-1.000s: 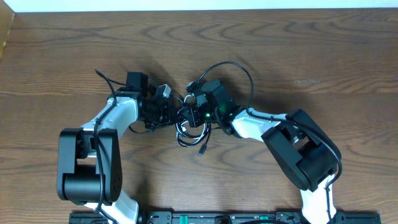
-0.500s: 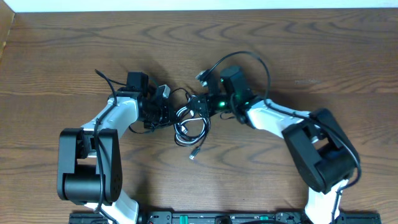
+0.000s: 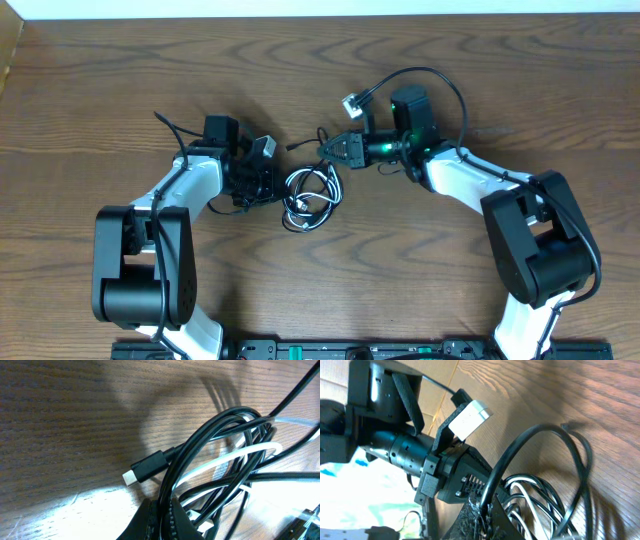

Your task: Untangle cables

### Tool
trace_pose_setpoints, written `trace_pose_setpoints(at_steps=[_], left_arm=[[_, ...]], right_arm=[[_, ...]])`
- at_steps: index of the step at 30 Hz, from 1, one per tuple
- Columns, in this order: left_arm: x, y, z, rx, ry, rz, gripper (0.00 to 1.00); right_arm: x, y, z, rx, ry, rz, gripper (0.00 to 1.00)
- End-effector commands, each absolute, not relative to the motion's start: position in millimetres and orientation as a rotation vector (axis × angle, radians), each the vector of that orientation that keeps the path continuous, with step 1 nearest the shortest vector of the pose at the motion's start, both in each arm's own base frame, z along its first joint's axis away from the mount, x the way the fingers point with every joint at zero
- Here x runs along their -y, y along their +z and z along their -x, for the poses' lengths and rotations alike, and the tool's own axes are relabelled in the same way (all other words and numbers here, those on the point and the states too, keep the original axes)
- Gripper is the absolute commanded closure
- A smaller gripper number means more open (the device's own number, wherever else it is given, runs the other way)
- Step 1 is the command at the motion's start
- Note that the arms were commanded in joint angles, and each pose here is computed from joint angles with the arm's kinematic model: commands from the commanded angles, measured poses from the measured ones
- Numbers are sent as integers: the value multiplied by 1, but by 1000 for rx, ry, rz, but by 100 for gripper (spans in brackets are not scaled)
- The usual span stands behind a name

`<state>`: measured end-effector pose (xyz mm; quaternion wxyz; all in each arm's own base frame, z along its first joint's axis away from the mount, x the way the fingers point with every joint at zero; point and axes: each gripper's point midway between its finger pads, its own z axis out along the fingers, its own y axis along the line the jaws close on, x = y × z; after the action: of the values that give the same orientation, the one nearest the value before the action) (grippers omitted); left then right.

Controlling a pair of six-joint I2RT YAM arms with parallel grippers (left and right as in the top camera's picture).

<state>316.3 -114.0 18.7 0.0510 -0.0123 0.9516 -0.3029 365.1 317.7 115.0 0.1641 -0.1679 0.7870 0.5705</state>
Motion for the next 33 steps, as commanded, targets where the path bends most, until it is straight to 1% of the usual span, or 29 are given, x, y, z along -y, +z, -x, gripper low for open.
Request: trace_pose_setpoints(at_steps=[1, 6, 10, 13, 15, 18, 22, 25, 26, 29, 33], left_arm=[[120, 18, -310, -2892, -993, 1, 92], [141, 37, -306, -2778, -1204, -162, 92], [143, 39, -306, -2758, -1226, -193, 93], [139, 35, -306, -2779, -1177, -188, 92], [139, 35, -306, -2780, -1175, -187, 93], [136, 32, -307, -2801, -1152, -156, 92], [114, 13, -308, -2924, -927, 23, 93], [94, 1, -307, -2996, -743, 174, 93], [91, -1, -307, -3007, -708, 206, 93], [91, 0, -306, -3010, -712, 207, 92], [100, 4, -305, -2995, -801, 199, 92]], right_arm=[[-310, 136, -370, -2213, 1666, 456, 99], [-304, 124, -380, -2268, 1581, 367, 99], [-304, 126, -379, -2260, 1595, 378, 99], [-309, 155, -368, -2104, 1732, 548, 99], [-308, 170, -366, -2029, 1780, 607, 99], [-301, 183, -373, -1984, 1806, 593, 99], [-292, 191, -379, -1963, 1822, 570, 99], [-283, 190, -387, -1977, 1811, 522, 99], [-277, 185, -393, -2005, 1792, 463, 99], [-269, 169, -403, -2093, 1756, 332, 99], [-261, 139, -408, -2220, 1645, 214, 99]])
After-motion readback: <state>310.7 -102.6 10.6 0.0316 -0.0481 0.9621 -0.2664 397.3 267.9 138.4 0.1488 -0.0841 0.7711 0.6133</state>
